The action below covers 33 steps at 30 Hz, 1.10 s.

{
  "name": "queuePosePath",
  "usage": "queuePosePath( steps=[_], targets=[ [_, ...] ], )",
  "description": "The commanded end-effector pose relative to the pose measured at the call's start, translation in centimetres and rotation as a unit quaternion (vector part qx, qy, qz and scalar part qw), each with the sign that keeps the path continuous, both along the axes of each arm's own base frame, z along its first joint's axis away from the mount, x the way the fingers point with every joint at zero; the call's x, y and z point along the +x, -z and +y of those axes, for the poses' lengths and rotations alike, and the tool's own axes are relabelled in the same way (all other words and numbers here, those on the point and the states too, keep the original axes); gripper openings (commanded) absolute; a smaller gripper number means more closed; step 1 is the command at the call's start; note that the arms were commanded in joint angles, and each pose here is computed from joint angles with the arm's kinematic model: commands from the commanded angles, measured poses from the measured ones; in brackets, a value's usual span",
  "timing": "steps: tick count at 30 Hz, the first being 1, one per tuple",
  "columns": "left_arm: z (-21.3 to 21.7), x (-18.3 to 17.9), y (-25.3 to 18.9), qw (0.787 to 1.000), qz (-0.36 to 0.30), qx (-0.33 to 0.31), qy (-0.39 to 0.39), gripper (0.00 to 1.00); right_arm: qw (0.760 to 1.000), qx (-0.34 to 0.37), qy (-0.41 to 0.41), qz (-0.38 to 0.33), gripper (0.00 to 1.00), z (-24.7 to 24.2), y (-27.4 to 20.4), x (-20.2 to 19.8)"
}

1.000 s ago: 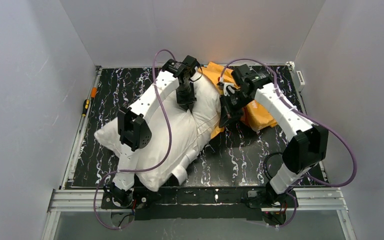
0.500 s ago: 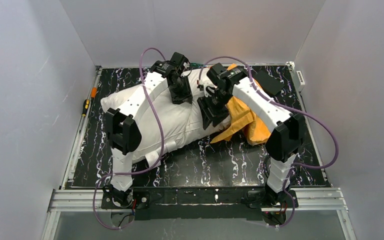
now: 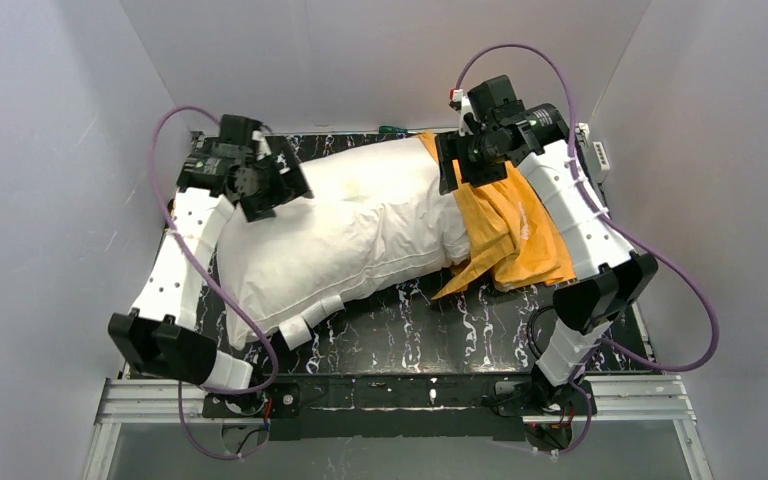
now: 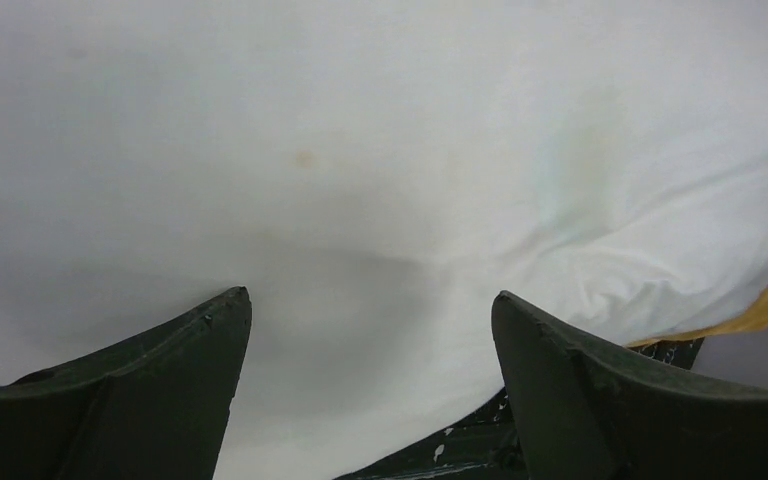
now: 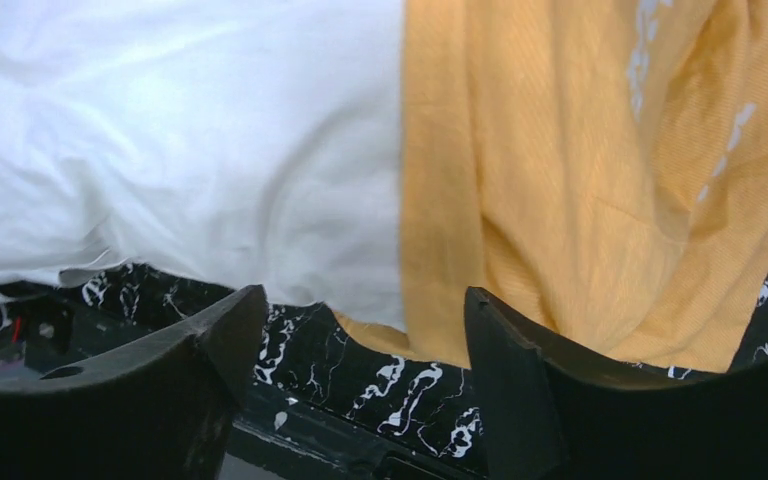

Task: Put the pillow into the pillowcase
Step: Stuff the pillow into the pillowcase.

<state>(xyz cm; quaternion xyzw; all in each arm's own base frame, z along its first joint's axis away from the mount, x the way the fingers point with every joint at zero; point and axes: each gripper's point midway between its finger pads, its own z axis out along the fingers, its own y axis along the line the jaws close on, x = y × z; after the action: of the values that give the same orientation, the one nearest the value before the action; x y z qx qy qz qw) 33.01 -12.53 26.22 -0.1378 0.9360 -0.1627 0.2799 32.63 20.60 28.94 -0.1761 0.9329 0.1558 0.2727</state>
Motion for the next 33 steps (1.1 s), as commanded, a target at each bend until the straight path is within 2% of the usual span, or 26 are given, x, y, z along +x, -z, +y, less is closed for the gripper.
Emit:
queuePosePath(
  steps=[1, 5, 8, 10, 13, 16, 19, 22, 23, 26, 28, 30, 31, 33],
  targets=[
    [6.0, -4.5, 3.3, 0.995, 0.081, 0.031, -0.055, 0.89, 0.998, -0.062, 0.029, 0.008, 0.75, -1.6, 2.3, 2.0],
    [8.3, -7.1, 6.5, 0.985, 0.15, 0.002, -0.091, 0.89, 0.996, -0.071, 0.032, 0.033, 0.57, -2.1, 4.1, 1.8],
    [8.4, -8.0, 8.2, 0.979, 0.181, -0.019, -0.094, 0.86, 0.998, -0.052, 0.025, 0.041, 0.24, -1.8, 4.3, 1.5],
    [7.2, -7.8, 9.1, 0.977, 0.19, -0.051, -0.081, 0.81, 0.998, -0.028, 0.011, 0.047, 0.02, -1.0, 3.8, 1.1],
    [5.2, -6.8, 9.8, 0.974, 0.188, -0.113, -0.064, 0.65, 0.998, 0.02, -0.025, 0.052, 0.01, 0.7, 2.1, 0.3],
    [3.3, -5.0, 9.8, 0.97, 0.164, -0.17, -0.055, 0.4, 0.99, 0.104, -0.081, 0.046, 0.01, 3.4, -0.7, -1.0],
    [1.7, -3.3, 9.4, 0.967, 0.153, -0.202, -0.041, 0.22, 0.969, 0.205, -0.133, 0.04, 0.01, 6.3, -4.0, -2.6],
    [-0.8, -2.2, 9.0, 0.964, 0.155, -0.213, -0.02, 0.03, 0.937, 0.299, -0.178, 0.036, 0.01, 8.6, -6.8, -3.9],
    [-1.7, -1.6, 8.8, 0.964, 0.152, -0.216, -0.013, 0.0, 0.924, 0.33, -0.188, 0.04, 0.01, 9.4, -7.2, -4.2],
    [-4.9, -0.6, 8.3, 0.964, 0.151, -0.221, 0.006, 0.0, 0.875, 0.422, -0.218, 0.092, 0.01, 12.2, -7.5, -5.3],
    [-7.1, -0.1, 7.9, 0.962, 0.149, -0.228, 0.013, 0.0, 0.861, 0.448, -0.197, 0.138, 0.01, 13.6, -6.1, -5.1],
    [-8.1, 0.1, 7.7, 0.964, 0.143, -0.222, 0.014, 0.0, 0.873, 0.421, -0.141, 0.203, 0.01, 13.8, -2.2, -4.5],
    [-8.0, 0.0, 7.7, 0.966, 0.141, -0.216, 0.009, 0.0, 0.886, 0.389, -0.114, 0.226, 0.01, 13.3, 0.1, -4.4],
    [-7.2, -0.4, 8.0, 0.97, 0.138, -0.198, -0.009, 0.0, 0.924, 0.294, -0.081, 0.231, 0.01, 11.3, 3.6, -4.0]
  ],
)
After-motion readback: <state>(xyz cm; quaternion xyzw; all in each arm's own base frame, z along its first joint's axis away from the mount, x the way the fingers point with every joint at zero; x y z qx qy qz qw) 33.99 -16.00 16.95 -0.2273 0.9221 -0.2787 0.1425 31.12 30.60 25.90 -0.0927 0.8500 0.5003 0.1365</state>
